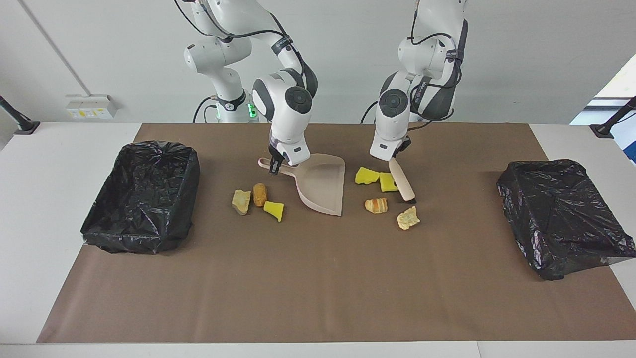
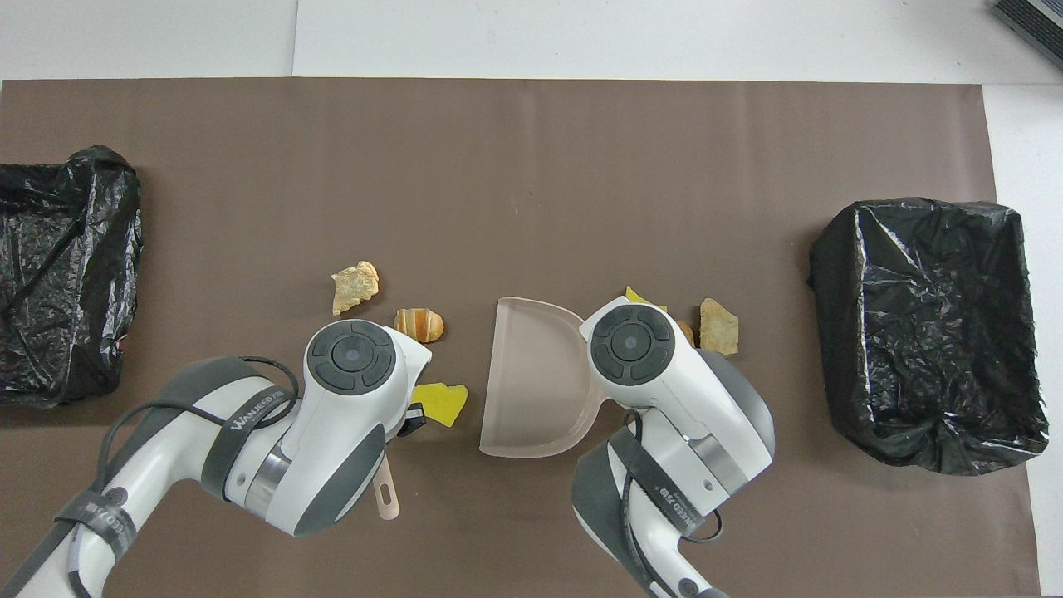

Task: Sweep and dump trash in bin
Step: 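Sweep the yellow pieces into the dustpan with the left gripper's brush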

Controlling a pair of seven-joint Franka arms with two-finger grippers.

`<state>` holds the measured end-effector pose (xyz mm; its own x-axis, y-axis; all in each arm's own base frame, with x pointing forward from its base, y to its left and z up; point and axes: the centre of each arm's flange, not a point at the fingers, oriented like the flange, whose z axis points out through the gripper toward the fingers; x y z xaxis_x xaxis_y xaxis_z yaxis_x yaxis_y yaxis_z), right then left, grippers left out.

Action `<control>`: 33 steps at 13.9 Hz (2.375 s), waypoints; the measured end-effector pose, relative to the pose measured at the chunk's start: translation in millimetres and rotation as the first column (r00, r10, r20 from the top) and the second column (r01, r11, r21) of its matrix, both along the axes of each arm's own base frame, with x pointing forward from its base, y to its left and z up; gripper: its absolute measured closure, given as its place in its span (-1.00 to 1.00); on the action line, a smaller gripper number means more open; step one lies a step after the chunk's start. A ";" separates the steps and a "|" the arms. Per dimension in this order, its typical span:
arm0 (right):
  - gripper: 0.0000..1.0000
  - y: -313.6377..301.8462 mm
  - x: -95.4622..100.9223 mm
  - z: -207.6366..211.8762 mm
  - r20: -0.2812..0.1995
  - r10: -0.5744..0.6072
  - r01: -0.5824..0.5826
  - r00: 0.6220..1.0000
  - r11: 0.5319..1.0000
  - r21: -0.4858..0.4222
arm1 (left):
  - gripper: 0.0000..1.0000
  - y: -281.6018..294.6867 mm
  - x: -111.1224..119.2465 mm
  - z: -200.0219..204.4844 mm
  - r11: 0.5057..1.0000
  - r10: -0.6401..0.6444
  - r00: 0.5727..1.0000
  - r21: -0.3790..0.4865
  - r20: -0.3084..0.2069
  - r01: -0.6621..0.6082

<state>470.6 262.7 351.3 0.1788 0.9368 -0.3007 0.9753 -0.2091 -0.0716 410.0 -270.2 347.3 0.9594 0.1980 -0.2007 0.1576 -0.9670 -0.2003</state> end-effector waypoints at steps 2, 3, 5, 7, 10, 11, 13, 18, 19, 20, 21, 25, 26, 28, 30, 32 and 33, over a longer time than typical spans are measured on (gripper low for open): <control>0.34 0.0 0.0 0.0 0.000 0.000 0.000 1.000 1.000 0.000 | 0.49 -22.1 -3.2 0.8 0.994 -0.040 0.999 -0.101 0.019 0.041; 0.34 0.0 0.0 -0.1 0.000 0.000 0.000 1.000 1.000 0.000 | 0.49 -33.7 -6.4 0.1 0.988 -0.063 0.998 -0.141 0.029 0.066; 0.34 0.0 0.0 -0.1 0.000 0.000 0.000 1.000 1.000 0.000 | 0.49 -60.4 -18.3 0.0 0.972 -0.120 0.991 -0.196 0.053 0.128; 0.34 -0.2 0.0 -0.2 0.000 -0.002 0.002 1.000 1.000 -0.001 | 0.49 -80.4 -29.2 2.7 0.943 -0.230 0.970 -0.229 0.077 0.242; 0.34 -0.5 0.2 -0.2 0.003 -0.012 0.012 1.000 1.000 -0.002 | 0.49 -89.7 -31.2 8.1 0.900 -0.342 0.935 -0.256 0.091 0.354; 0.34 -0.5 0.2 -0.2 0.003 -0.012 0.012 1.000 1.000 -0.002 | 0.49 -91.1 -30.0 12.3 0.894 -0.354 0.931 -0.258 0.090 0.365; 0.34 -0.5 0.2 -0.2 0.003 -0.012 0.012 1.000 1.000 -0.002 | 0.49 -94.1 -26.2 26.3 0.891 -0.367 0.927 -0.260 0.075 0.373; 0.34 -0.7 0.0 -0.4 0.008 -0.034 0.034 0.999 0.999 -0.005 | 0.49 -44.1 29.6 66.4 0.888 -0.344 0.932 -0.284 0.114 0.362; 0.34 -1.0 -0.8 -1.1 0.018 -0.080 0.080 0.997 0.997 -0.014 | 0.49 -24.9 45.5 70.7 0.889 -0.331 0.935 -0.290 0.128 0.355; 0.34 -1.6 -2.8 -2.7 0.027 -0.139 0.140 0.990 0.990 -0.029 | 0.49 -4.1 60.1 72.9 0.887 -0.338 0.930 -0.281 0.144 0.366; 0.34 -2.0 -5.3 -4.2 0.033 -0.188 0.190 0.982 0.981 -0.046 | 0.49 15.7 72.4 72.8 0.885 -0.356 0.921 -0.259 0.155 0.386; 0.34 3.9 -11.2 -4.3 0.044 -0.231 0.233 0.972 0.970 -0.062 | 0.49 115.5 133.9 64.0 0.850 -0.456 0.871 -0.202 0.180 0.487; 0.34 4.0 -10.8 -4.1 0.041 -0.217 0.219 0.975 0.974 -0.059 | 0.49 145.5 150.1 57.1 0.837 -0.491 0.853 -0.175 0.177 0.518; 0.34 4.3 -10.4 -4.0 0.039 -0.205 0.207 0.978 0.977 -0.055 | 0.49 187.0 167.8 42.2 0.830 -0.517 0.842 -0.152 0.153 0.537; 0.34 4.3 -10.4 -4.0 0.039 -0.203 0.204 0.979 0.977 -0.054 | 0.49 188.2 170.5 22.6 0.819 -0.534 0.836 -0.165 0.127 0.549; 0.34 4.2 -10.7 -4.8 0.038 -0.202 0.204 0.979 0.977 -0.054 | 0.49 155.0 167.6 7.5 0.785 -0.582 0.805 -0.177 0.119 0.594; 0.34 4.1 -10.9 -5.1 0.038 -0.202 0.204 0.979 0.977 -0.054 | 0.49 131.8 163.2 4.3 0.761 -0.612 0.782 -0.180 0.119 0.623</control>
<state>459.7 266.8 346.1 0.3741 0.8614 -0.3436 0.9136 -0.4059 -0.0229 573.3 -138.3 351.7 0.8695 -0.4798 -0.1171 -0.4835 -0.8754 -0.0030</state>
